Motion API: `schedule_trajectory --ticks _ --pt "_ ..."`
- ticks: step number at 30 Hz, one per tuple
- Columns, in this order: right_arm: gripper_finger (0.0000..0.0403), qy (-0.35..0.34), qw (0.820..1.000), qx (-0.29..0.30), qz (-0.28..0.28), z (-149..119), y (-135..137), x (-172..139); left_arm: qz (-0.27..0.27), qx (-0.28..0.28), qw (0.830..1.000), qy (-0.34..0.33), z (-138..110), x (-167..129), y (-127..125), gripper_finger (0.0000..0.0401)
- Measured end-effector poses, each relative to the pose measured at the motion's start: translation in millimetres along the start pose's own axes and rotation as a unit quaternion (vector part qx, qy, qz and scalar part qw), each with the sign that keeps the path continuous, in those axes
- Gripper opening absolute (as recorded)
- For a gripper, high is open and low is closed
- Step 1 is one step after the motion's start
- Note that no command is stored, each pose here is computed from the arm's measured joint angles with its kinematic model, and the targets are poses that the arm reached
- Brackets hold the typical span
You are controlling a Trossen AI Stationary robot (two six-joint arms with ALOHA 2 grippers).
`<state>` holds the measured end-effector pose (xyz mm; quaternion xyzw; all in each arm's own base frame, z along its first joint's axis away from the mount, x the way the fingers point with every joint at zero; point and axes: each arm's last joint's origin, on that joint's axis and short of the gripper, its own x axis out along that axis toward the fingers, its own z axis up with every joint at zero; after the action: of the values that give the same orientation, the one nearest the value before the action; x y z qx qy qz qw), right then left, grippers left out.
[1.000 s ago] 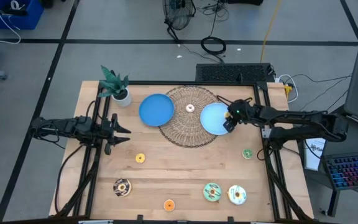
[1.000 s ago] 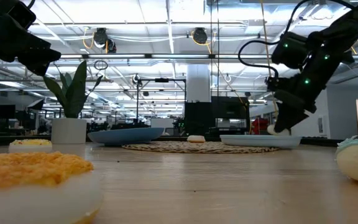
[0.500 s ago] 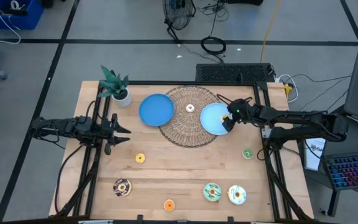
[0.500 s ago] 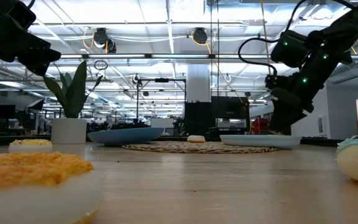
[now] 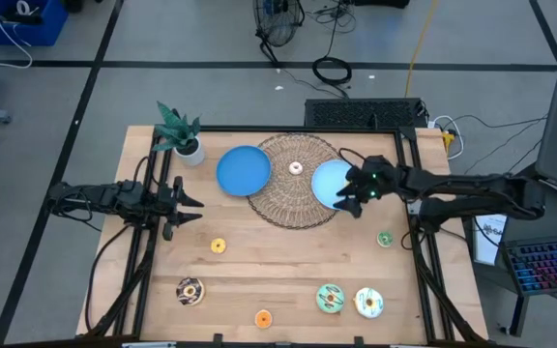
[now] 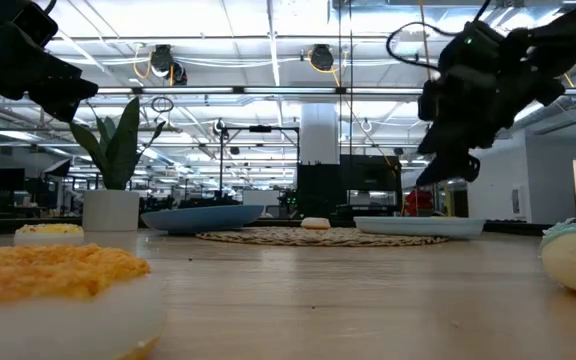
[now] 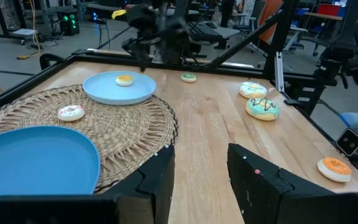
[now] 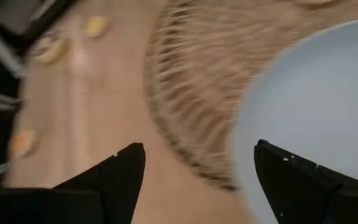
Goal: Pick & Place donuts
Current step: Put the small green donut on the light blue plate
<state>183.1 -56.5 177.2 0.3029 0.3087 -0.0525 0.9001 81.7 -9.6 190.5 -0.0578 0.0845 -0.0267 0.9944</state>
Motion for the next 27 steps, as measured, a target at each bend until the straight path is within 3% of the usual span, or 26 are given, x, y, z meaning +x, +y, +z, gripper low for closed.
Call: schedule_trajectory --ticks 6,11,18,23,27 --pt "0.0279 0.034 0.997 0.014 0.071 -13.1 33.1 -1.6 0.000 0.000 1.000 0.000 0.0 0.0 0.0 0.0150" --pt "0.0279 0.115 0.985 0.093 0.084 -35.0 52.7 -5.4 0.000 0.000 1.000 0.000 0.0 0.0 0.0 0.0150" --pt "0.0278 0.267 0.940 0.210 -0.027 -61.2 65.5 -22.4 0.000 0.000 1.000 0.000 0.0 0.0 0.0 0.0150" --pt "0.0278 0.287 0.921 0.233 -0.121 -62.0 74.1 -38.5 0.000 0.000 1.000 0.000 0.0 0.0 0.0 0.0150" --pt "0.0278 0.265 0.913 0.231 -0.210 -62.5 73.0 -49.6 0.000 0.000 1.000 0.000 0.0 0.0 0.0 0.0150"
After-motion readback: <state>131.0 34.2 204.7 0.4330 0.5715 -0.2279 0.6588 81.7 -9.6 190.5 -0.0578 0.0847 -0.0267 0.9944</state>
